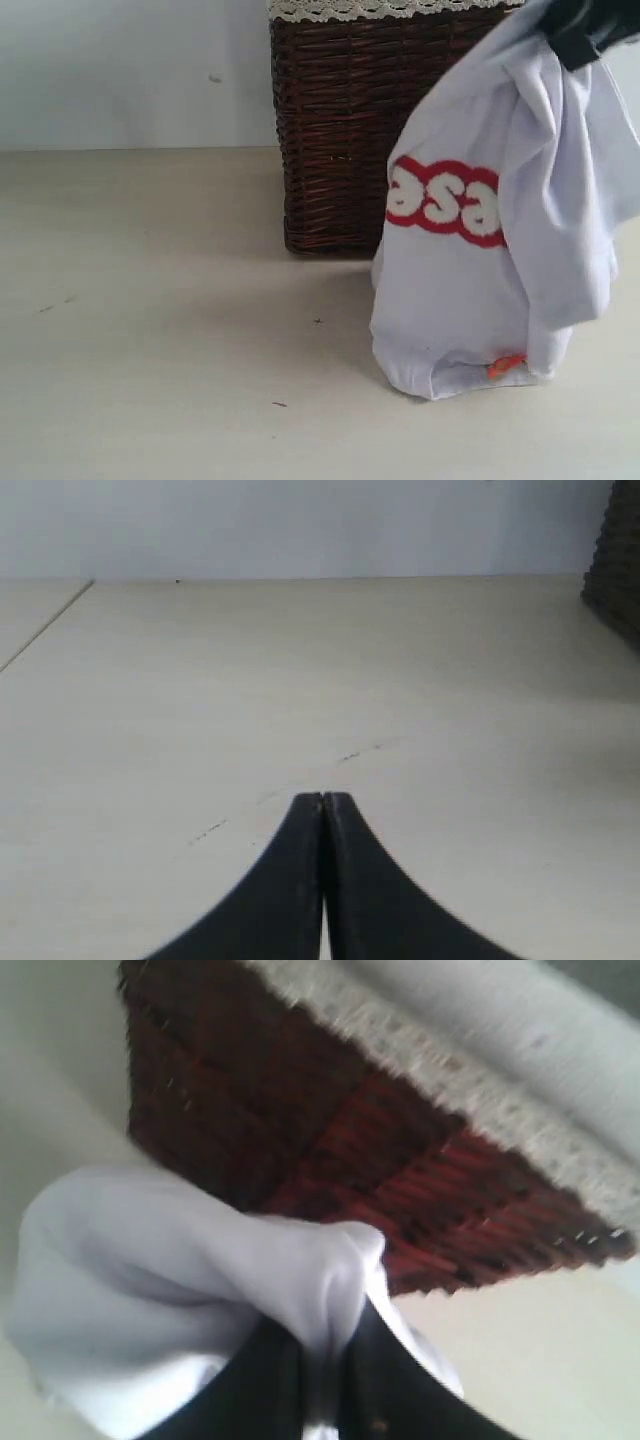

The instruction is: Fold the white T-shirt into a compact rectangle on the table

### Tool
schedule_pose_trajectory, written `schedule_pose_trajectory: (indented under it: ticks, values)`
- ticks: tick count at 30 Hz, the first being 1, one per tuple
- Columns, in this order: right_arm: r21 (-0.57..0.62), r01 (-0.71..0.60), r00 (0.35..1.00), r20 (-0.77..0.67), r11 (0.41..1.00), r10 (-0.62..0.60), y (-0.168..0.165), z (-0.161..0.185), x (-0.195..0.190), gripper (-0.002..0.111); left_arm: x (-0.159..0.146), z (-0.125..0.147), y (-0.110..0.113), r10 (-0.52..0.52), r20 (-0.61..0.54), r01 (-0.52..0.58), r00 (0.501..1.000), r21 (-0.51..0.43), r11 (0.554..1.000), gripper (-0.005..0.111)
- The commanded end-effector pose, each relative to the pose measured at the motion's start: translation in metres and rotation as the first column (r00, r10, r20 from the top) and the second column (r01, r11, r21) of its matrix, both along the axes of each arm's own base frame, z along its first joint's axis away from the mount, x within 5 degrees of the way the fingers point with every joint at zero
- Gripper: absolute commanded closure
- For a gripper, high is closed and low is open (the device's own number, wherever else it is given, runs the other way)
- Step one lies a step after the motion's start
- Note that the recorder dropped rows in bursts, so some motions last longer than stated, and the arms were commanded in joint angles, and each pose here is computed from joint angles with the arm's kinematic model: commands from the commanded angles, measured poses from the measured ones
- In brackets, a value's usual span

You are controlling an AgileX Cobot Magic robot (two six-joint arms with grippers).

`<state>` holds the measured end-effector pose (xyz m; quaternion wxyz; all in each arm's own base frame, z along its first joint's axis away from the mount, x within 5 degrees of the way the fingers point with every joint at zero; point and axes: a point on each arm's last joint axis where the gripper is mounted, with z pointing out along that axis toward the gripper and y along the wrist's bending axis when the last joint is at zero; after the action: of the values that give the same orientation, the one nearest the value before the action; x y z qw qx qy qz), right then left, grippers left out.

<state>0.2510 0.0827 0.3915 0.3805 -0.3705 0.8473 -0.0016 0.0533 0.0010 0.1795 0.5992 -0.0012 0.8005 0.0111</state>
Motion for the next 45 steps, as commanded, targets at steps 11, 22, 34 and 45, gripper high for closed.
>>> schedule_pose_trajectory:
  ticks: [11,22,34,45]
  values:
    - [-0.377,0.339,0.934,0.243,0.862,-0.261,-0.068,0.061,-0.059,0.108,0.0,0.002,0.0,0.002,0.019,-0.002,1.0,-0.001,1.0,0.107]
    - [-0.086,-0.496,0.861,-0.181,0.864,0.476,0.024,-0.009,-0.062,0.108,0.0,0.002,0.0,0.002,0.019,-0.002,1.0,-0.001,1.0,0.107]
    - [0.405,-0.57,0.821,0.249,0.715,0.514,0.125,0.042,-0.056,0.108,0.0,0.002,0.0,0.002,0.019,-0.002,1.0,-0.001,1.0,0.107]
    - [0.107,-0.066,0.956,-0.278,0.992,0.094,0.086,-0.032,-0.037,0.108,0.0,0.002,0.0,0.002,0.019,-0.002,1.0,-0.001,1.0,0.107]
